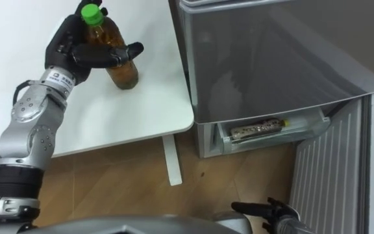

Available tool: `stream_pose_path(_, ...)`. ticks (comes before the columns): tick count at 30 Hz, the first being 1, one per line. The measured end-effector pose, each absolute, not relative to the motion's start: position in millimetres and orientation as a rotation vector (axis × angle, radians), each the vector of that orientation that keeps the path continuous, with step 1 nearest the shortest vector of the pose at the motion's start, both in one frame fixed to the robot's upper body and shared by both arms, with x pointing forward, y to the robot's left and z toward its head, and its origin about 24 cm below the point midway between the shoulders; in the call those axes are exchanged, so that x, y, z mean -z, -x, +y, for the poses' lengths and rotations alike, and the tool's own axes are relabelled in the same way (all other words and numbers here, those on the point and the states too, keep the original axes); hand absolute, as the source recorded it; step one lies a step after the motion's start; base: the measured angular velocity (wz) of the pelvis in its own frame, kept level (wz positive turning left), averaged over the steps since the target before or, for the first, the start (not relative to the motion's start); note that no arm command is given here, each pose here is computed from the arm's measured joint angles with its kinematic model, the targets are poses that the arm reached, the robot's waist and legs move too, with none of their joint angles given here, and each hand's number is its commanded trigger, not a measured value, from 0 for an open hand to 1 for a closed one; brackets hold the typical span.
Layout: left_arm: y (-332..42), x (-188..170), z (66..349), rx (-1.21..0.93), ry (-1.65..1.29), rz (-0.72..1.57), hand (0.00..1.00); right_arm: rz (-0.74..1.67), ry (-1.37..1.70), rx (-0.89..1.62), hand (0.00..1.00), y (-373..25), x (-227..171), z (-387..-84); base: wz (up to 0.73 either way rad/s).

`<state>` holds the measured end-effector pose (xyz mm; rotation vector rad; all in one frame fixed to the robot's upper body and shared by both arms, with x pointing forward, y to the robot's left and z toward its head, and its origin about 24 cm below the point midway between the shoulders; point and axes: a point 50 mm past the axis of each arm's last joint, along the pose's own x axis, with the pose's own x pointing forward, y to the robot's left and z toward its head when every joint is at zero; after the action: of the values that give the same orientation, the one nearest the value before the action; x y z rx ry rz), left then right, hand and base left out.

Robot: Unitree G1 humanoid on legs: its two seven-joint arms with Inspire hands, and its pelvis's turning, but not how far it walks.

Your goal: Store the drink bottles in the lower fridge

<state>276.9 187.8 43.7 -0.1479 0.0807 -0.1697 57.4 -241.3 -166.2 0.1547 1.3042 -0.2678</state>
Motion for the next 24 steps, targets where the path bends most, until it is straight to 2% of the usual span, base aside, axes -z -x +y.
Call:
stream_pose_path(1, -276.8, -43.0, 187.8, 0.173, 0.149, 0.084, 0.8, 1.305, -0.155, 0.268, 0.0, -57.2, 166.3, -241.3, 0.0)
stream_pose_path(3, -276.5, -40.0, 188.4, 0.178, 0.151, 0.097, 0.98, 1.306, -0.154, 0.268, 0.0, -57.2, 166.3, -241.3, 0.0)
stream_pose_path(24, -274.8, -27.2, 190.2, 0.173, 0.161, 0.165, 1.0, 1.307, -0.124, 0.246, 0.0, -60.2, 166.0, -241.1, 0.0)
